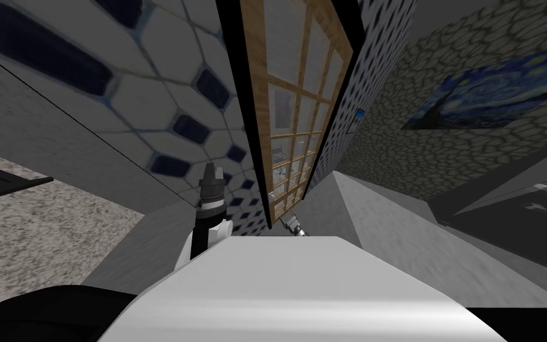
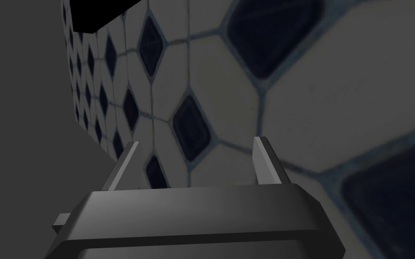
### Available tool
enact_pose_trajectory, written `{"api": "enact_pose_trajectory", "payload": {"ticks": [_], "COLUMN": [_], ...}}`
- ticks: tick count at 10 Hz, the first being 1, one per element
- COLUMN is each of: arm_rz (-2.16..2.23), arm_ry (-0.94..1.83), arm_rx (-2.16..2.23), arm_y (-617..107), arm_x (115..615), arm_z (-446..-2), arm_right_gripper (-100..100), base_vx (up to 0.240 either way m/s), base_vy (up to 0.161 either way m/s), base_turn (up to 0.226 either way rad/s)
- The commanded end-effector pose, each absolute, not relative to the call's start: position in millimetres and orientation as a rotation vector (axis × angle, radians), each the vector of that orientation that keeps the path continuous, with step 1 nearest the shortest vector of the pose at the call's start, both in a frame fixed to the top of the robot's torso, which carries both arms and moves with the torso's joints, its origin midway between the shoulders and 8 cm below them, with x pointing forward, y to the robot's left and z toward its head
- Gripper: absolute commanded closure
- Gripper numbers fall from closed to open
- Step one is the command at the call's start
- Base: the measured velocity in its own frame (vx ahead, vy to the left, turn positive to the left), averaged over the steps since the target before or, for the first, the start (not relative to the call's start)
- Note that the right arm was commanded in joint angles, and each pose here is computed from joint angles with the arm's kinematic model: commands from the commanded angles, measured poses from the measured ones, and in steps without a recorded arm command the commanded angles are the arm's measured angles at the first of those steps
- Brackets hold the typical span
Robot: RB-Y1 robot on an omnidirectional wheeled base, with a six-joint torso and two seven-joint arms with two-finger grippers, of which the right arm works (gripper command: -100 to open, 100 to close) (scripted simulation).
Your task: Pull the door open
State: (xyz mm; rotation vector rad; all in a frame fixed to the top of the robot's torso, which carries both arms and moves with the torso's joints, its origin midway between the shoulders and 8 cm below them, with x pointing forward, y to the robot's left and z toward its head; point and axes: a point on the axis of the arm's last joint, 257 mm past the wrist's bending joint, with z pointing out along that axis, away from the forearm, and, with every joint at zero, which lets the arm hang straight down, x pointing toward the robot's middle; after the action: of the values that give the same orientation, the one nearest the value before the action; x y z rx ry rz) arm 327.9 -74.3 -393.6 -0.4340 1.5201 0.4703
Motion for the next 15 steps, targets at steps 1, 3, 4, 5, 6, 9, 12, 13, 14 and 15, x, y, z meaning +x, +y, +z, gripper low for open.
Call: {"api": "enact_pose_trajectory", "payload": {"ticks": [1, 3, 4, 5, 6, 9, 12, 13, 14, 15], "arm_rz": [0.469, 0.458, 0.453, 0.443, 0.433, 0.390, 0.344, 0.325, 0.306, 0.293], "arm_ry": [1.519, 1.523, 1.525, 1.528, 1.531, 1.542, 1.550, 1.553, 1.556, 1.558], "arm_rx": [-0.459, -0.455, -0.456, -0.458, -0.459, -0.462, -0.457, -0.452, -0.448, -0.443], "arm_y": [-67, -75, -78, -83, -88, -107, -128, -136, -143, -149], "arm_x": [323, 326, 327, 329, 332, 342, 354, 359, 364, 368], "arm_z": [-398, -398, -399, -401, -402, -408, -411, -412, -413, -414], "arm_right_gripper": [-100, -100, -100, -100, -100, -100, -100, -100, -100, -100], "base_vx": [0.223, 0.012, -0.163, -0.192, -0.211, -0.202, -0.145, -0.170, -0.166, -0.130], "base_vy": [0.027, -0.002, -0.038, -0.046, -0.024, -0.050, -0.007, 0.005, 0.010, 0.008], "base_turn": [0.069, 0.018, 0.019, 0.040, 0.051, 0.094, 0.135, 0.214, 0.211, 0.144]}}
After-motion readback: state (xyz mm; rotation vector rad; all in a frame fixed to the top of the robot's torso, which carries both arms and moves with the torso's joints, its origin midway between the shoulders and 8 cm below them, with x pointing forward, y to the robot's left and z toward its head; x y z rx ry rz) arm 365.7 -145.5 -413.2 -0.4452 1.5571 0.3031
